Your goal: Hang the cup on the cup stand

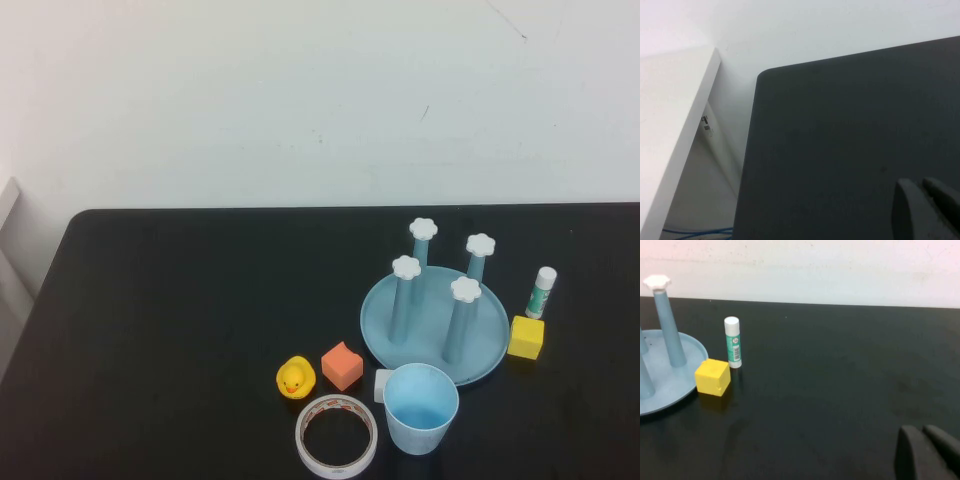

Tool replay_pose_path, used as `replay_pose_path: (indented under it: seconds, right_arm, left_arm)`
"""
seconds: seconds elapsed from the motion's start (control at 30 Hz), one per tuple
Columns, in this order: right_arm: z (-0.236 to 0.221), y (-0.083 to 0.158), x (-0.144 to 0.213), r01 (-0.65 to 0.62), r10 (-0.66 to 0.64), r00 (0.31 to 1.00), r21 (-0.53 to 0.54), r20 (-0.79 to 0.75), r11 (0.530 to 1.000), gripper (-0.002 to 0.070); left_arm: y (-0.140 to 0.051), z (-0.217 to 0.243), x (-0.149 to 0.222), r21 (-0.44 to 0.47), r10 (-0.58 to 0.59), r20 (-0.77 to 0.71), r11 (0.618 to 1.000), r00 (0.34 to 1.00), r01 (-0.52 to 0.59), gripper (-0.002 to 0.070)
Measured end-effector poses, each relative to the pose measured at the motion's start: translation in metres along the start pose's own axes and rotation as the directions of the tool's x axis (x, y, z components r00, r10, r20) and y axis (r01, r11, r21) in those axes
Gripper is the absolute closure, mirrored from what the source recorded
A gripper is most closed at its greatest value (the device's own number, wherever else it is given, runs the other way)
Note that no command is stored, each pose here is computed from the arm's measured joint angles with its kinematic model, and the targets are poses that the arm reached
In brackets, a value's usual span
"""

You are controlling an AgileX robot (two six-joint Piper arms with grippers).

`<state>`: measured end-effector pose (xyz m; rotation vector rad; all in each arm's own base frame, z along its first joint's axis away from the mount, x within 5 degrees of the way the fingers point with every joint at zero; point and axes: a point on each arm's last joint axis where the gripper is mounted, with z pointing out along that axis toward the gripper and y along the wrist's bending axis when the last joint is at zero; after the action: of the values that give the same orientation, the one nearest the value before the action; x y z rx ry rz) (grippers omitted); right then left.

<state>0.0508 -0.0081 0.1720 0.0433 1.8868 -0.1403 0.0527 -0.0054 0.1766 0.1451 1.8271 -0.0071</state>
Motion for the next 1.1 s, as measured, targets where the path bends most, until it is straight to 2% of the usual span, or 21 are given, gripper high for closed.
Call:
replay_pose_path:
  seconds: [0.83, 0.93, 1.0, 1.03, 1.07, 1.1]
  right_arm:
    - [0.000, 0.000, 0.000, -0.004, 0.004, 1.000, -0.002, 0.000, 1.000, 0.0678]
    - [0.000, 0.000, 0.000, -0.004, 0.004, 1.000, -0.002, 0.000, 1.000, 0.0678]
    - [0.000, 0.000, 0.000, -0.004, 0.004, 1.000, -0.002, 0.000, 1.000, 0.0678]
    - [0.000, 0.000, 0.000, -0.004, 0.004, 1.000, -0.002, 0.000, 1.000, 0.0678]
    - [0.000, 0.000, 0.000, -0.008, 0.008, 1.000, -0.004, 0.000, 1.000, 0.0678]
    - [0.000, 0.001, 0.000, -0.018, 0.018, 1.000, -0.008, 0.000, 1.000, 0.0678]
  left_arm:
    - [-0.001, 0.000, 0.000, 0.009, -0.025, 0.001, 1.000, 1.000, 0.025, 0.0677]
    - [-0.003, 0.000, -0.001, 0.034, -0.095, 0.006, 0.995, 0.995, 0.094, 0.0677]
    - [-0.006, 0.000, -0.002, 0.066, -0.194, 0.009, 0.979, 0.981, 0.193, 0.0677]
    - [-0.008, 0.000, -0.003, 0.092, -0.280, 0.006, 0.956, 0.960, 0.278, 0.0677]
    - [-0.010, -0.001, -0.004, 0.123, -0.383, -0.002, 0.917, 0.924, 0.380, 0.0677]
    - [-0.013, -0.001, -0.006, 0.157, -0.492, -0.019, 0.858, 0.870, 0.489, 0.0677]
